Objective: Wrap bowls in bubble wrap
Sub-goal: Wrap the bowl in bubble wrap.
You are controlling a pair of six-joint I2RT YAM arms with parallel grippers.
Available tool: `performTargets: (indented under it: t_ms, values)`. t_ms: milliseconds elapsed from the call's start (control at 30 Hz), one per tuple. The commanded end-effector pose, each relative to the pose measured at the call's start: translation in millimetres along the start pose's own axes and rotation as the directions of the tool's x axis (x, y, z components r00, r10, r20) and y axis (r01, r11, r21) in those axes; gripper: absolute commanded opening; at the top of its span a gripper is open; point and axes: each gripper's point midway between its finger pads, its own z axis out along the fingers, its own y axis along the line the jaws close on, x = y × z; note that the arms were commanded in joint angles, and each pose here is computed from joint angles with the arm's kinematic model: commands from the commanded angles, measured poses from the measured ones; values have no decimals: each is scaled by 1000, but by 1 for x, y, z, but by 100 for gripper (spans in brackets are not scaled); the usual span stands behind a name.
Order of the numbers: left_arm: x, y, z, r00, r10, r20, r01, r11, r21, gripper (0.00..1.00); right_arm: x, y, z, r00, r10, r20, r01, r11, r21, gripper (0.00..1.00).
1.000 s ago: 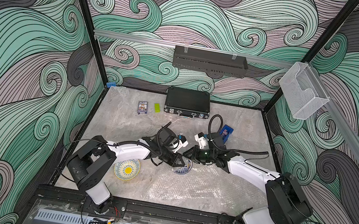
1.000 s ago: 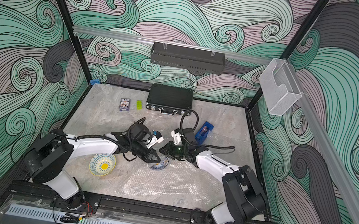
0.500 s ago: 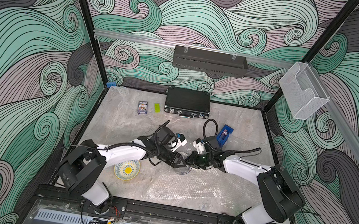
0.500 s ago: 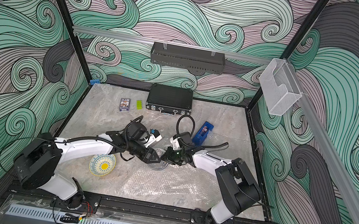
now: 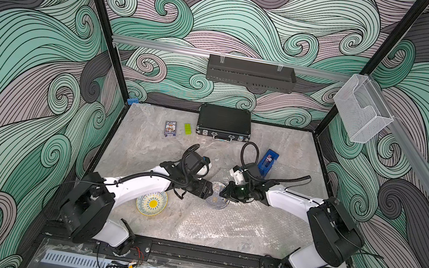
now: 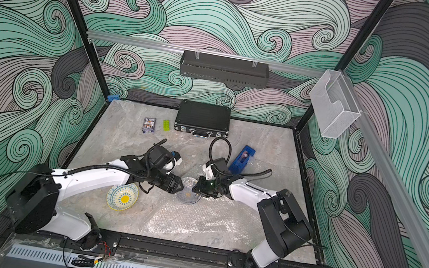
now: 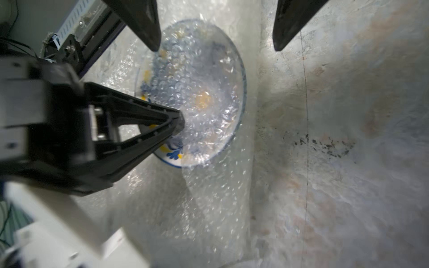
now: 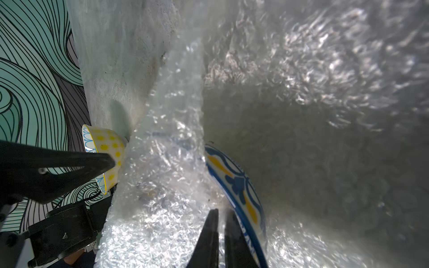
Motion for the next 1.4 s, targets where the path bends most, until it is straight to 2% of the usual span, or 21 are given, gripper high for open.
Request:
performTargets:
  t_ms: [0,200,267,400,500,567,700,767,1133,1267,1367]
  values:
    - [2,2,12,999,-16,-47,15,1000,-22,74,-4,2,-3,1000,-26,11,26,999,22,13]
    - [10,17,35,993,-43,-109,34,996,-85,67,-10,9,-12,997,-61,38,60,998,30,15]
    - [10,19,35,993,-42,-106,31,995,-95,67,-15,11,-23,994,-95,59,92,994,53,20]
    - [8,16,32,995,-36,-95,29,997,-77,67,-37,-4,-58,975,-134,179,101,978,182,35]
    - [8,15,31,996,-30,-89,24,997,-73,67,-53,-42,-89,957,-99,271,8,948,318,56]
    - [7,13,31,996,-30,-89,24,998,-66,67,-59,-68,-105,944,-51,326,-72,931,357,66]
    - [5,11,31,996,-28,-83,24,998,-57,67,-64,-109,-122,924,60,377,-207,909,362,76]
    - [5,10,32,996,-26,-87,22,999,-49,67,-65,-117,-122,920,76,384,-226,903,365,80]
    - [7,11,35,996,-31,-89,27,999,-45,67,-73,-136,-87,940,148,306,-257,900,353,85]
    - [7,7,34,996,-31,-86,29,999,-24,67,-80,-117,-73,947,155,282,-223,947,231,84]
    - [7,7,34,996,-31,-86,29,999,-21,67,-87,-96,-74,948,143,285,-187,973,133,78]
